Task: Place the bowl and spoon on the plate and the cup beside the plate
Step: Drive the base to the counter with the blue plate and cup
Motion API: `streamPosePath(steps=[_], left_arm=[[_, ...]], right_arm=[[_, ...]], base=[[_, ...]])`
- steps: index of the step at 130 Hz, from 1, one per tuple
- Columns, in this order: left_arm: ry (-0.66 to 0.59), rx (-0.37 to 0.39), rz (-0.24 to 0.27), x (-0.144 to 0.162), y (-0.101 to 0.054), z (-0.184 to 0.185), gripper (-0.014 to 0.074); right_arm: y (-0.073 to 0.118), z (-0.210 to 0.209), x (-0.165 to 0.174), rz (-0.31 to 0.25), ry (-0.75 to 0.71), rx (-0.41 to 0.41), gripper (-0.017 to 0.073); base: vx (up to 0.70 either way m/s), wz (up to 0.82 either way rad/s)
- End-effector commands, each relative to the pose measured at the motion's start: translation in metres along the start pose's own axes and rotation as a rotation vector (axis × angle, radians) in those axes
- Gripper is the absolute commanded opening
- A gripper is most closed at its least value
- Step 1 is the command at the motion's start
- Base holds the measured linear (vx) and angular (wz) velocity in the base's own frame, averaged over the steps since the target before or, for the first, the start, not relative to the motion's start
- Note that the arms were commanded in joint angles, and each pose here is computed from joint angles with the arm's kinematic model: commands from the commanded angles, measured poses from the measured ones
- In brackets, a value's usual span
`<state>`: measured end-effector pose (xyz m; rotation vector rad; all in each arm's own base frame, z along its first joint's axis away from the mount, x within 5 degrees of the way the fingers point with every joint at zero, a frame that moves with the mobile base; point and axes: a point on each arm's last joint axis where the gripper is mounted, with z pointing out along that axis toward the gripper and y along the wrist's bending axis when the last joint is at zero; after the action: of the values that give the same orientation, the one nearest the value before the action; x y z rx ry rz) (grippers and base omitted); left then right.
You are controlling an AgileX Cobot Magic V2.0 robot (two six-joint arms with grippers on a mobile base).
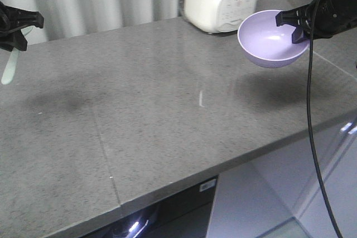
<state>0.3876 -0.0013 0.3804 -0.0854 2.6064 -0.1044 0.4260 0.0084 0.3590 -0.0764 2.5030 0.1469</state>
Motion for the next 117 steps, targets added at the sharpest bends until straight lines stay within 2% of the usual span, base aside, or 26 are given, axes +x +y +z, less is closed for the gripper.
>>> streamPosePath(steps=[1,117], left_arm=[[-0.119,0.024,0.005,-0.0052,-0.0055,-0.0314,-0.0008],[-0.119,0.024,0.005,-0.0052,-0.0055,-0.0314,-0.0008]], right_arm=[[0.0037,-0.0382,-0.0132,-0.016,-0.144,0.005,-0.0004],[0.0037,-0.0382,-0.0133,-0.016,-0.146,0.005,-0.0004]], base=[[-0.02,-0.40],[-0.02,-0.52]])
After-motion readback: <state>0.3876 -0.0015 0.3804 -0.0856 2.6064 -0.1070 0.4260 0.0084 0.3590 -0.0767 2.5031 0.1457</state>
